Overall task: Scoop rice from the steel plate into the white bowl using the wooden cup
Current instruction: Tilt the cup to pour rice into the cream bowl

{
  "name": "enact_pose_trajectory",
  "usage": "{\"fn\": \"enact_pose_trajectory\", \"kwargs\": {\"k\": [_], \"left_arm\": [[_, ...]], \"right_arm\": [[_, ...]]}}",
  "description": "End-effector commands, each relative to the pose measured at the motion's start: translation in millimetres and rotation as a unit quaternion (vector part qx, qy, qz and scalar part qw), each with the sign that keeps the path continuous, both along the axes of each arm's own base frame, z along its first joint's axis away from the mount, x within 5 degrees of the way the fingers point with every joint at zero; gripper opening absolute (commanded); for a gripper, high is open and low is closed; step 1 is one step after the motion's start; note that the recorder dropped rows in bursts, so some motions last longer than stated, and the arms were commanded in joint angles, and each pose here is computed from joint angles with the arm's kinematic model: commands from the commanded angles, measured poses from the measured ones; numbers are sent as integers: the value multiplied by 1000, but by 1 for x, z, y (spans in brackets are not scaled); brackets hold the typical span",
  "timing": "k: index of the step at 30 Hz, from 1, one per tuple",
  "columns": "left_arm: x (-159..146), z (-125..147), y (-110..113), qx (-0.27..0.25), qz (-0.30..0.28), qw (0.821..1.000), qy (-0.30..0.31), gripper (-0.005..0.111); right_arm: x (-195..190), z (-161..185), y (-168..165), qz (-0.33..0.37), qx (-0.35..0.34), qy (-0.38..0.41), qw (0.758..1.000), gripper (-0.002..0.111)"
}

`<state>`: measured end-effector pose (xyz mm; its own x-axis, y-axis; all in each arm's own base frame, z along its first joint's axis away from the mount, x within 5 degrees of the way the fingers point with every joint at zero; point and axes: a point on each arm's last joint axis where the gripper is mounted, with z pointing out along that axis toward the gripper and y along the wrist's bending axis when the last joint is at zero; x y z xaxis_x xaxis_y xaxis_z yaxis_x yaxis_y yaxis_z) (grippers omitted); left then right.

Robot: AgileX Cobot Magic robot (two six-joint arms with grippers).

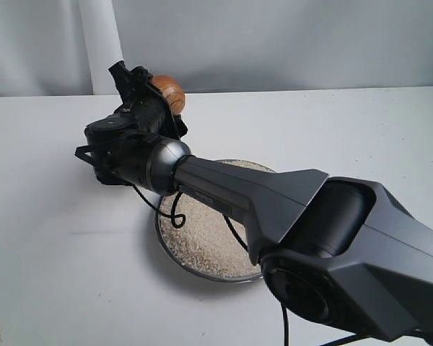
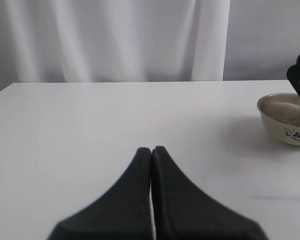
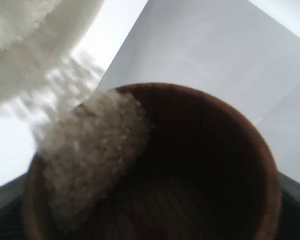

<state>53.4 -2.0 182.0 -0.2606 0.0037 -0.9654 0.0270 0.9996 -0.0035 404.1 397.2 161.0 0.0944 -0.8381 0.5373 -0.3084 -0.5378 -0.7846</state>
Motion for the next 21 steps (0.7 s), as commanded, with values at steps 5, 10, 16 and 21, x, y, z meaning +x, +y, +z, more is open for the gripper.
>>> {"fn": "enact_pose_trajectory", "kwargs": {"k": [5, 10, 16, 21], "left_arm": [[0, 0, 0, -2, -1, 1000, -3, 0], [0, 0, 0, -2, -1, 1000, -3, 0], [0, 0, 0, -2, -1, 1000, -3, 0], [0, 0, 0, -2, -1, 1000, -3, 0]], "right_arm": [[1, 7, 1, 11, -21, -22, 999, 0], [1, 8, 1, 15, -37, -21, 999, 0], [2, 9, 1, 23, -61, -28, 997, 0], [3, 14, 1, 27, -75, -47, 996, 0]]}}
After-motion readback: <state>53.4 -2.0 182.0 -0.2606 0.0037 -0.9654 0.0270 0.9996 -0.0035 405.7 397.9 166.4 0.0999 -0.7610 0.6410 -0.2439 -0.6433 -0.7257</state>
